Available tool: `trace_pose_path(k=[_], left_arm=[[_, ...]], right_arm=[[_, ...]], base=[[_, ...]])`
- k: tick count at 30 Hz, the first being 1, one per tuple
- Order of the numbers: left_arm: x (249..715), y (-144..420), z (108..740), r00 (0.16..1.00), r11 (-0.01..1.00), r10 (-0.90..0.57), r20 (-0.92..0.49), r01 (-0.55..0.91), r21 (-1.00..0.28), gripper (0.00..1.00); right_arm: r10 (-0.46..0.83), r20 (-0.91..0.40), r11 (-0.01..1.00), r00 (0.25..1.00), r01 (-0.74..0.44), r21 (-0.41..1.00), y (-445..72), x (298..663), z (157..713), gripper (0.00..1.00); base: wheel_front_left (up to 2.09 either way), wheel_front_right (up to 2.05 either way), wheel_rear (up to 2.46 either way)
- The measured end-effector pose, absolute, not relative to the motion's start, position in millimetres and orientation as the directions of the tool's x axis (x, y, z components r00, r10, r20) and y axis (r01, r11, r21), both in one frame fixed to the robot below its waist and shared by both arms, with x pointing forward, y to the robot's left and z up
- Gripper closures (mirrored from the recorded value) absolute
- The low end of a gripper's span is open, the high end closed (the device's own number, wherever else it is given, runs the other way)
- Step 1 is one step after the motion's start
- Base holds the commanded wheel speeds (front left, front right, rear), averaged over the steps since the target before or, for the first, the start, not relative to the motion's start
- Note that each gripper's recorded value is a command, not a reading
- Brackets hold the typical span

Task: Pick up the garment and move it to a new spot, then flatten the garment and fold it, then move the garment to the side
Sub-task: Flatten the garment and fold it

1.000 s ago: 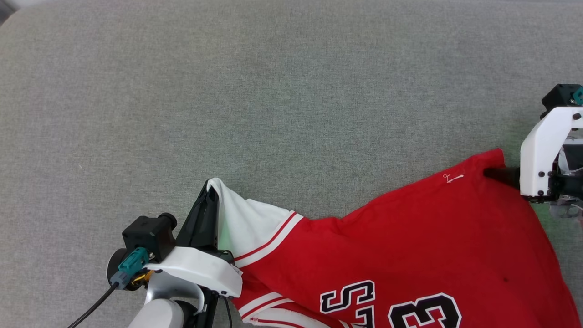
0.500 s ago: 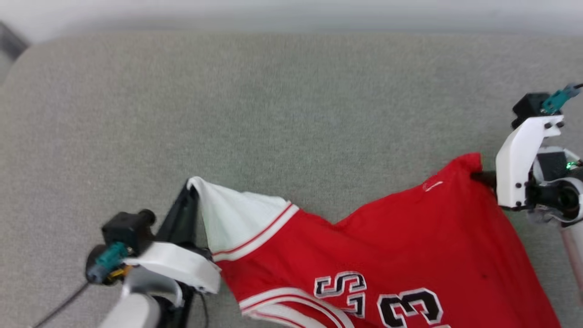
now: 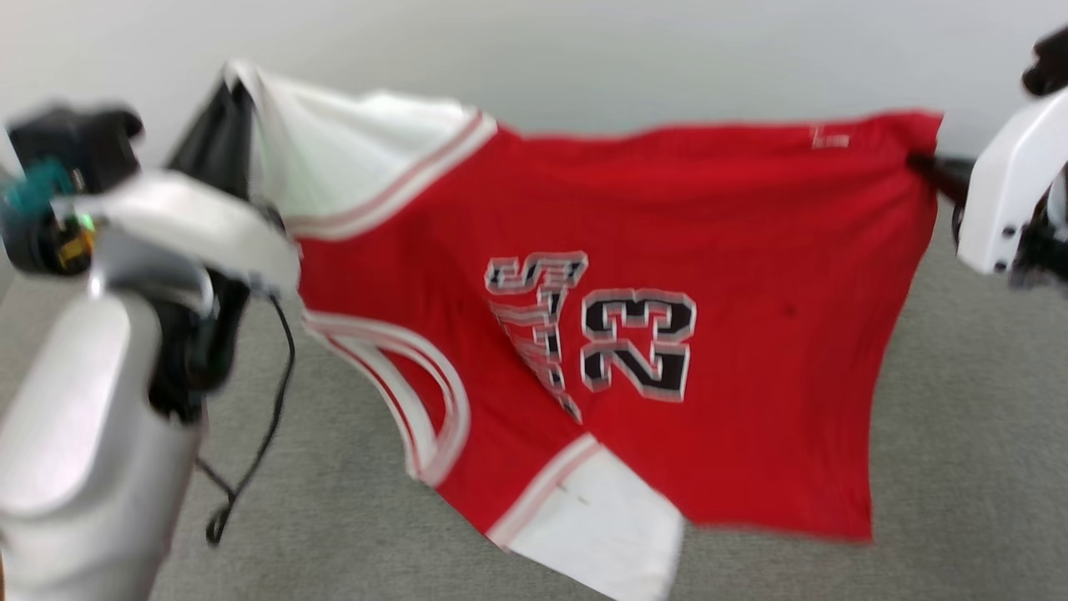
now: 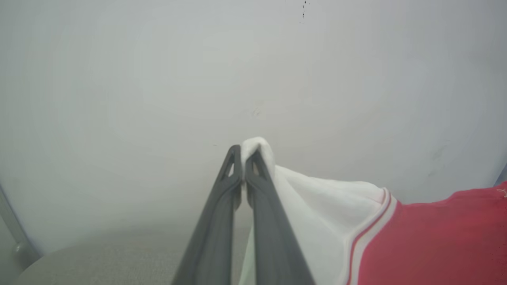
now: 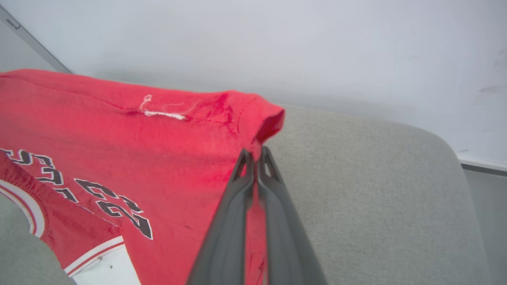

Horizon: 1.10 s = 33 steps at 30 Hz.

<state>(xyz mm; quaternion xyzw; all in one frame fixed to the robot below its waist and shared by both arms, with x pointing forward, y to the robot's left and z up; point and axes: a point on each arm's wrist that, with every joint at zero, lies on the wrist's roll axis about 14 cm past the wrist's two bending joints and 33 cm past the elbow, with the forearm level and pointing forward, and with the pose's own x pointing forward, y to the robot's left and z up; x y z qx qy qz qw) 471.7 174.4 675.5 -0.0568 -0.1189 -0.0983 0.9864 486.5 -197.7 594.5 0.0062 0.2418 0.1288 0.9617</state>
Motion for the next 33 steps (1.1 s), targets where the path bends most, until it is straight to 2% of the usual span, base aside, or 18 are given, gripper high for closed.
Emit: trace_pose_path(k=[8, 20, 24, 33], left_arm=[[533, 173, 740, 0.934, 0.981, -0.155, 0.323, 0.185, -0.065, 1.00], [624, 180, 838, 0.834, 0.994, -0.092, 0.545, 0.109, 0.001, 1.00], [656, 177, 841, 0.811, 0.994, -0.086, 0.579, 0.106, 0.000, 1.00], [725, 165, 782, 0.828, 0.995, -0.084, 0.554, 0.104, -0.004, 1.00]], right_arm=[[0.197, -0.253, 0.980, 0.947, -0.200, 0.018, -212, 515, 671, 1.00], [0.141, 0.064, 0.988, 0.988, -0.136, -0.071, -226, 603, 747, 1.00], [0.133, 0.157, 0.987, 0.979, -0.116, -0.114, -229, 633, 755, 1.00], [0.156, 0.212, 0.980, 0.965, -0.123, -0.158, -224, 701, 719, 1.00]], base=[[0.00, 0.00, 0.00], [0.00, 0.00, 0.00], [0.00, 0.00, 0.00], [0.00, 0.00, 0.00]])
